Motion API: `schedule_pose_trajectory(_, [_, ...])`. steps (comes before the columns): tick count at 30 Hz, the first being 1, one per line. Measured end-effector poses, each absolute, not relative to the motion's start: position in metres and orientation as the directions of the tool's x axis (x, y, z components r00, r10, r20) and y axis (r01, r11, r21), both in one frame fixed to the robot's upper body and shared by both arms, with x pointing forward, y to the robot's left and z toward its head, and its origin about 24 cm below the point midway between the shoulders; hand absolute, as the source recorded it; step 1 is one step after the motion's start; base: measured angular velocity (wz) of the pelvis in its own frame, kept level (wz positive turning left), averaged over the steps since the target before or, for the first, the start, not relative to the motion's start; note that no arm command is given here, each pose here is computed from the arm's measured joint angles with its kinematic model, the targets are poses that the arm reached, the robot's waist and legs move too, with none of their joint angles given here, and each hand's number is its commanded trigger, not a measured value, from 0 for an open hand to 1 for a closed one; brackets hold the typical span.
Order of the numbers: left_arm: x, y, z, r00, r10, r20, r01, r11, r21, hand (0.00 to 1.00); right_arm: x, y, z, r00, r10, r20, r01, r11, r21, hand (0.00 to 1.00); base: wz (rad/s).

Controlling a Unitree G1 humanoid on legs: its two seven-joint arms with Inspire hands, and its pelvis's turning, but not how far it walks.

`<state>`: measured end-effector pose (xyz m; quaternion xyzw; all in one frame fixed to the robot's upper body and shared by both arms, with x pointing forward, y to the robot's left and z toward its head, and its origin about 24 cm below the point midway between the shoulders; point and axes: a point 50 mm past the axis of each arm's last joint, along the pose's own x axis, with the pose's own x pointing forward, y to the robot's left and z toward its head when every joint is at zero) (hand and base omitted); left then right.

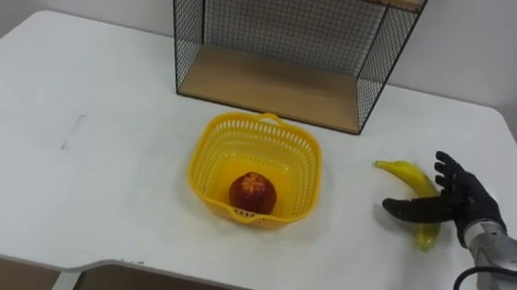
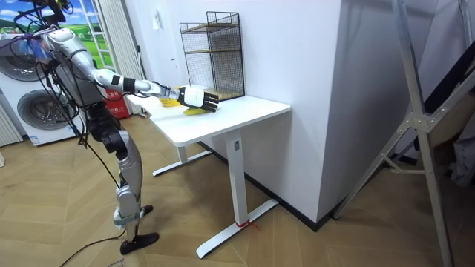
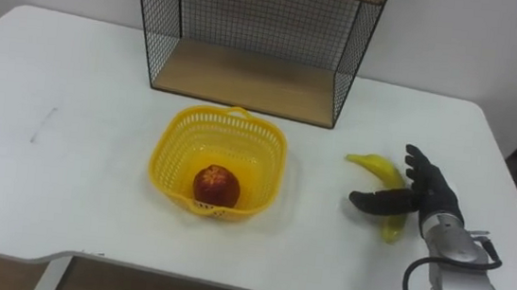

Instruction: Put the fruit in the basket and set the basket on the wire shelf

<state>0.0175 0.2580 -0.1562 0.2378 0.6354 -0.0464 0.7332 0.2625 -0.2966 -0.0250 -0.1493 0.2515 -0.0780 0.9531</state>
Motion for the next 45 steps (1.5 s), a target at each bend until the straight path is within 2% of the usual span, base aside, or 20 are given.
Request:
schedule_pose_trajectory(8, [0.024,0.258,-0.156,0.201,0.232,-0.952,0.371,0.881,0.294,0.0,0.262,-0.296,-0.026,0.858,-0.218,-0.465,0.027,0.923,-0.383,0.0,0.0])
schedule_pose_trajectory(13, [0.018,0.259,-0.158,0.173,0.234,-0.957,0.373,0.883,0.283,0.0,0.261,-0.294,-0.029,0.849,-0.218,-0.48,-0.018,0.898,-0.439,0.0,0.01])
schedule_pose_trajectory(31, [0.019,0.264,-0.156,0.178,0.245,-0.953,0.374,0.879,0.296,0.0,0.256,-0.297,-0.036,0.829,-0.242,-0.503,-0.034,0.877,-0.479,0.0,0.0])
schedule_pose_trajectory(32, [0.019,0.264,-0.156,0.178,0.245,-0.953,0.375,0.879,0.296,0.0,0.256,-0.297,-0.036,0.829,-0.242,-0.503,-0.035,0.877,-0.48,0.62,0.0])
schedule_pose_trajectory(33, [0.019,0.264,-0.156,0.179,0.246,-0.953,0.374,0.878,0.297,0.0,0.256,-0.297,-0.036,0.829,-0.242,-0.503,-0.038,0.874,-0.484,1.0,0.0])
schedule_pose_trajectory(45, [0.021,0.265,-0.155,0.187,0.248,-0.951,0.375,0.876,0.302,0.0,0.255,-0.31,-0.029,0.828,-0.319,-0.461,-0.05,0.777,-0.628,1.0,0.0])
